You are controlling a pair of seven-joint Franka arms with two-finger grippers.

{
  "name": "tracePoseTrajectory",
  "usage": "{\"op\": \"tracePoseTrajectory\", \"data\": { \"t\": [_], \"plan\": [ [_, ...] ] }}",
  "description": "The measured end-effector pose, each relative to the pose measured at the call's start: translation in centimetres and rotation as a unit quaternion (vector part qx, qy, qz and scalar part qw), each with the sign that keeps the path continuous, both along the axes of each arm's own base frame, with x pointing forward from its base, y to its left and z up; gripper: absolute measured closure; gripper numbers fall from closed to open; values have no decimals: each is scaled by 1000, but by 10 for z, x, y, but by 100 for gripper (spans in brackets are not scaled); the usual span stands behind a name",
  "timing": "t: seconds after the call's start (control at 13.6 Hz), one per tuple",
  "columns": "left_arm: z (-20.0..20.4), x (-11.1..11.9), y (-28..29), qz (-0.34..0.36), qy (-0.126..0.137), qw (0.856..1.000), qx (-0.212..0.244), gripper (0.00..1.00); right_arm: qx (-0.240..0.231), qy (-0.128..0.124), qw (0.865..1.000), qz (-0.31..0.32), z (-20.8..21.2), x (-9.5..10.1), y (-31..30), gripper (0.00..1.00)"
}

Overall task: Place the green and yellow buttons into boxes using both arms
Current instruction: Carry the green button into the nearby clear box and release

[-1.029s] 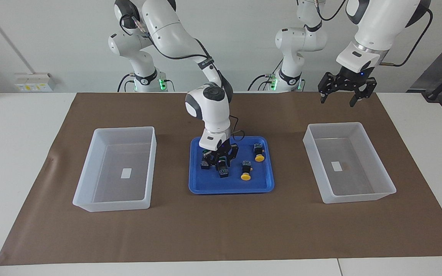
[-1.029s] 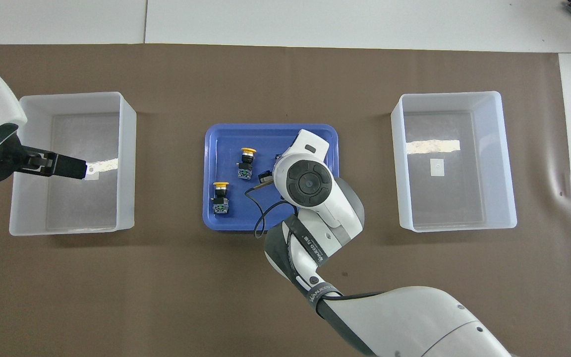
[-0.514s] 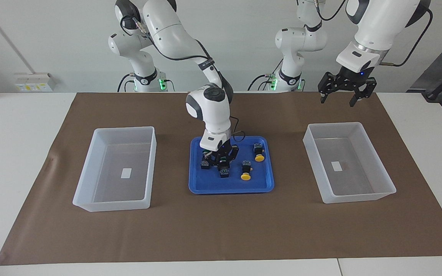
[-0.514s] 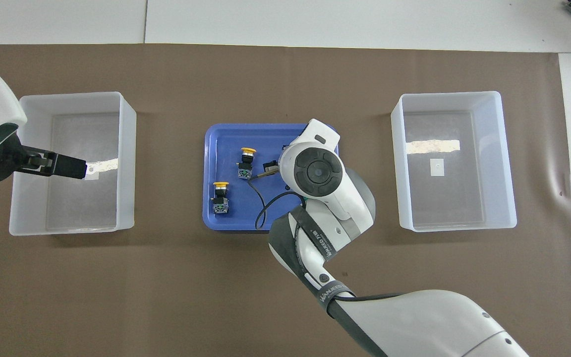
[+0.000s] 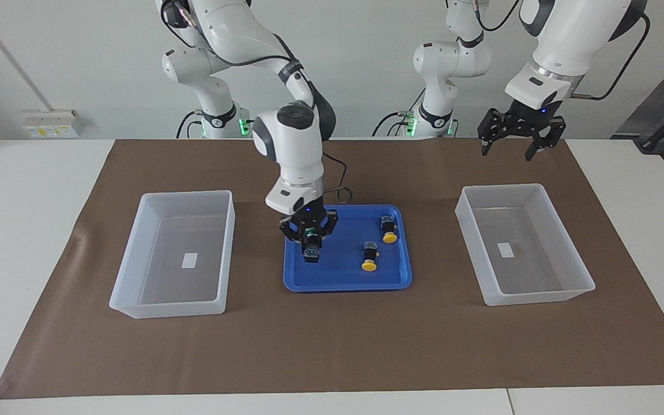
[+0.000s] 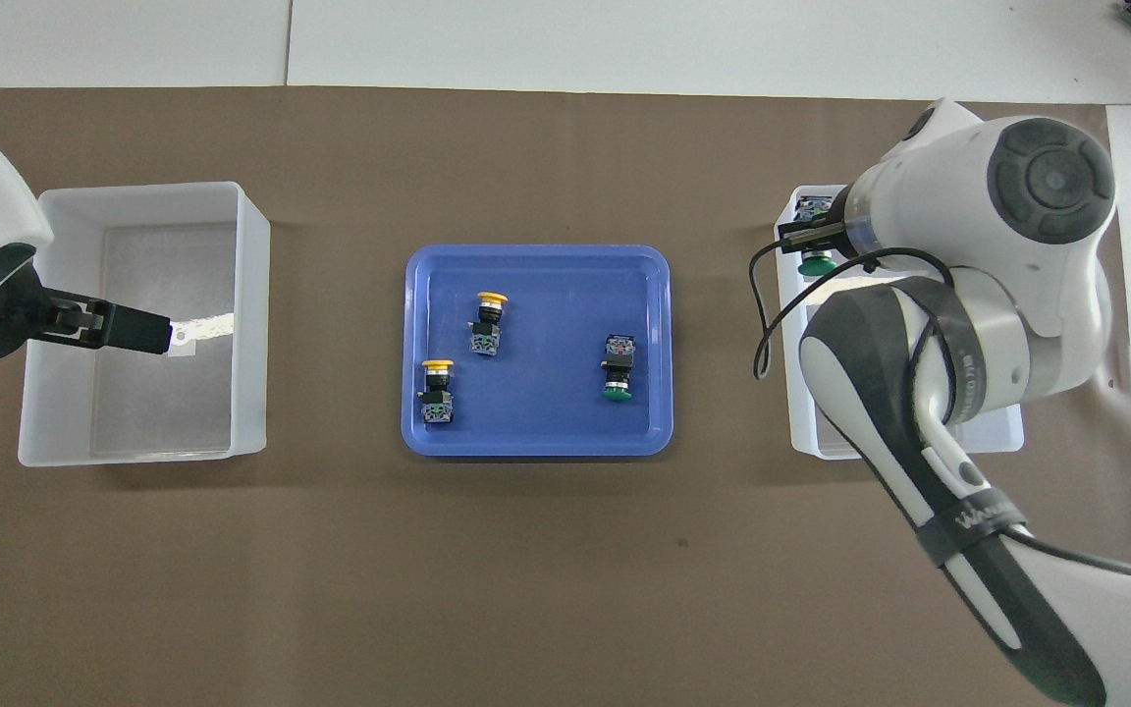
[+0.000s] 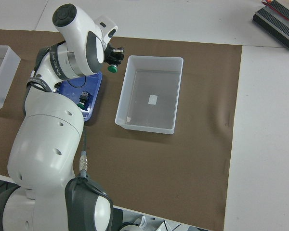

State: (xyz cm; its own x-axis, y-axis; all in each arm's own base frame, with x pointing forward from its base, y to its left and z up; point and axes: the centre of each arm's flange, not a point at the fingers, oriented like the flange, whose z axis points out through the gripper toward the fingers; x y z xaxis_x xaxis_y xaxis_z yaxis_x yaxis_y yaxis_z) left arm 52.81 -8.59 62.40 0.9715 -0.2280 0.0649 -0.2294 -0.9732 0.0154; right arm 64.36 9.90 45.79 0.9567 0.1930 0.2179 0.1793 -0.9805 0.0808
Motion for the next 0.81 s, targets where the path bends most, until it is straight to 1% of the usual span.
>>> {"op": "tracePoseTrajectory", "data": {
  "t": [0.15,0.29,0.37,0.51,0.59,0.66,0.81],
  "plan": [
    [0,0,0,0,0,1000,0,0,-16,14,999,26,-27,2,-59,61],
    [0,0,0,0,0,1000,0,0,-23,12,999,46,-63,-5,-101,61],
    [0,0,0,0,0,1000,0,0,-21,12,999,46,-78,-9,-111,61],
    [0,0,0,0,0,1000,0,0,-10,18,999,42,-96,-16,-111,61],
    [0,0,0,0,0,1000,0,0,2,22,999,36,-101,-18,-108,61],
    [0,0,0,0,0,1000,0,0,15,21,999,29,-105,-19,-105,61],
    [0,0,0,0,0,1000,0,0,21,8,1000,22,-119,-23,-105,61]
  ]
}}
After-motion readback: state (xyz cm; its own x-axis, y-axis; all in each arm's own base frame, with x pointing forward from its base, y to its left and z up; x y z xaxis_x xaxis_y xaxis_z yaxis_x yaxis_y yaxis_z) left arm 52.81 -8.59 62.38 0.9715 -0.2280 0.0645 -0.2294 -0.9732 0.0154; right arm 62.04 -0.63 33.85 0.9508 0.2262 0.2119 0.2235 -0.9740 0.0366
